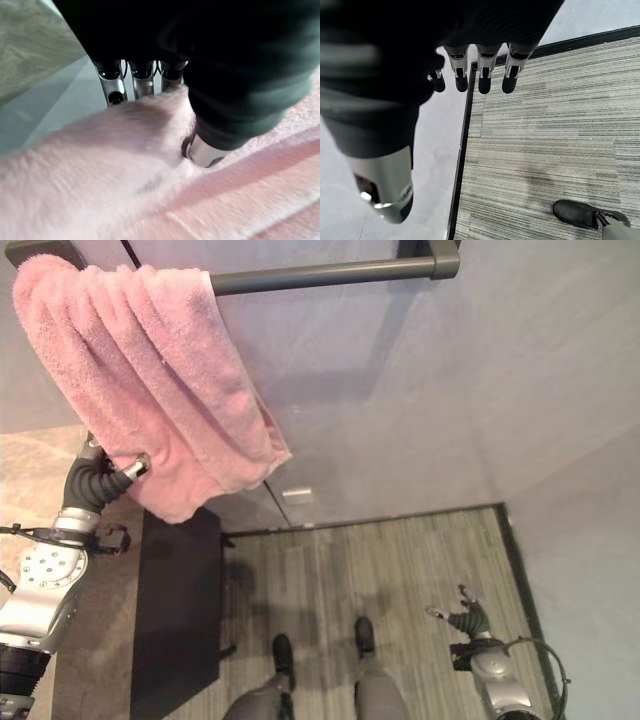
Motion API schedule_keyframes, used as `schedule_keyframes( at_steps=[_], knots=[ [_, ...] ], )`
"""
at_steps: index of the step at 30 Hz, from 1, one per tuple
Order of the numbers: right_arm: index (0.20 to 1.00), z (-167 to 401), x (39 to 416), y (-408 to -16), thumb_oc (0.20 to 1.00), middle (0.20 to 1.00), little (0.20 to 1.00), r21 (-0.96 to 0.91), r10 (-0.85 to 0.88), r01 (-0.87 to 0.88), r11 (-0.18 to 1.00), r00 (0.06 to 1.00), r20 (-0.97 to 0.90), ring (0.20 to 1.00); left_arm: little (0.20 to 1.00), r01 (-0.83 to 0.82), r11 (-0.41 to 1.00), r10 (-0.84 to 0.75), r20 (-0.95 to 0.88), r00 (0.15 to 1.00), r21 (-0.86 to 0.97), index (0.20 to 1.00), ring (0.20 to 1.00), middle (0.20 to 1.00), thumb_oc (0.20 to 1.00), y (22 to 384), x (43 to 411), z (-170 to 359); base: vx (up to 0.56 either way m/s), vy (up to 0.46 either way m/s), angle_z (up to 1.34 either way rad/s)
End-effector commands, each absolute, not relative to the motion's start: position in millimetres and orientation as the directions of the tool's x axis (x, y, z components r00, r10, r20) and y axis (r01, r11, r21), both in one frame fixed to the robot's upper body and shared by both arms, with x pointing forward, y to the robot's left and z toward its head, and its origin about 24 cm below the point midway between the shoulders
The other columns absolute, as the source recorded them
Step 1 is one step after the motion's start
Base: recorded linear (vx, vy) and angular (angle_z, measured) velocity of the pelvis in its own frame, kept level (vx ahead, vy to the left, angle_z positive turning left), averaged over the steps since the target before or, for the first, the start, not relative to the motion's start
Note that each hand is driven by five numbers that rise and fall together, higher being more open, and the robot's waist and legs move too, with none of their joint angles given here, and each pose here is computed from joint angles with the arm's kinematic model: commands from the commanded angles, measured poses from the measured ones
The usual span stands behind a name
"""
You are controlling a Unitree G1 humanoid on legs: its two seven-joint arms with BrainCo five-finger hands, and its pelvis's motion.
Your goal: Put brush and paste in cup on sink, flatten towel.
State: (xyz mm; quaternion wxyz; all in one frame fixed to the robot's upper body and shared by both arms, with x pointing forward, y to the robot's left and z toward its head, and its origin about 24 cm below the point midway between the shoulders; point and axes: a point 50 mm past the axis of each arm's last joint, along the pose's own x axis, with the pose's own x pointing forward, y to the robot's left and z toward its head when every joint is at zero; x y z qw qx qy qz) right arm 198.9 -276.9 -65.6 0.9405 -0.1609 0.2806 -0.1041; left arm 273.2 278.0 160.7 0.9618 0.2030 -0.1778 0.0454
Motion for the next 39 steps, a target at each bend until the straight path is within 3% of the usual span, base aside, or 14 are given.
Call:
schedule_keyframes(
  at_steps=[1, 10, 15, 25, 39],
  knots=[
    [1.000, -48, 208, -282, 1.000, 1.000, 1.000, -0.414, -0.280, 0.097, 0.905, 0.869, -0.408, 1.000, 0.213, -0.246, 0.880, 0.054, 0.430, 0.901, 0.406, 0.213, 0.213, 0.213, 0.213, 297, 265, 177, 0.00, 0.000, 0.00],
    [1.000, 10, 247, -265, 1.000, 1.000, 1.000, -0.354, -0.155, 0.089, 0.931, 0.975, -0.161, 1.000, 0.200, -0.235, 0.882, 0.060, 0.399, 0.915, 0.408, 0.200, 0.200, 0.200, 0.200, 300, 259, 168, 0.00, 0.000, 0.00],
    [1.000, 51, 288, -223, 1.000, 1.000, 1.000, -0.186, 0.018, -0.021, 0.982, 1.000, -0.018, 1.000, 0.200, -0.182, 0.903, 0.009, 0.406, 0.914, 0.389, 0.200, 0.200, 0.200, 0.200, 285, 268, 172, -0.02, -0.003, 0.00],
    [1.000, 148, 343, -144, 1.000, 1.000, 1.000, -0.242, 0.283, -0.225, 0.944, 0.929, 0.239, 1.000, 0.200, -0.112, 0.923, -0.072, 0.450, 0.890, 0.369, 0.200, 0.200, 0.200, 0.200, 266, 276, 191, -0.02, 0.003, 0.07],
    [1.000, 217, 363, -112, 1.000, 1.000, 1.000, -0.333, 0.327, -0.202, 0.921, 0.865, 0.381, 1.000, 0.200, -0.138, 0.917, -0.057, 0.465, 0.884, 0.374, 0.200, 0.200, 0.200, 0.200, 270, 276, 199, 0.00, -0.001, 0.01]
  ],
)
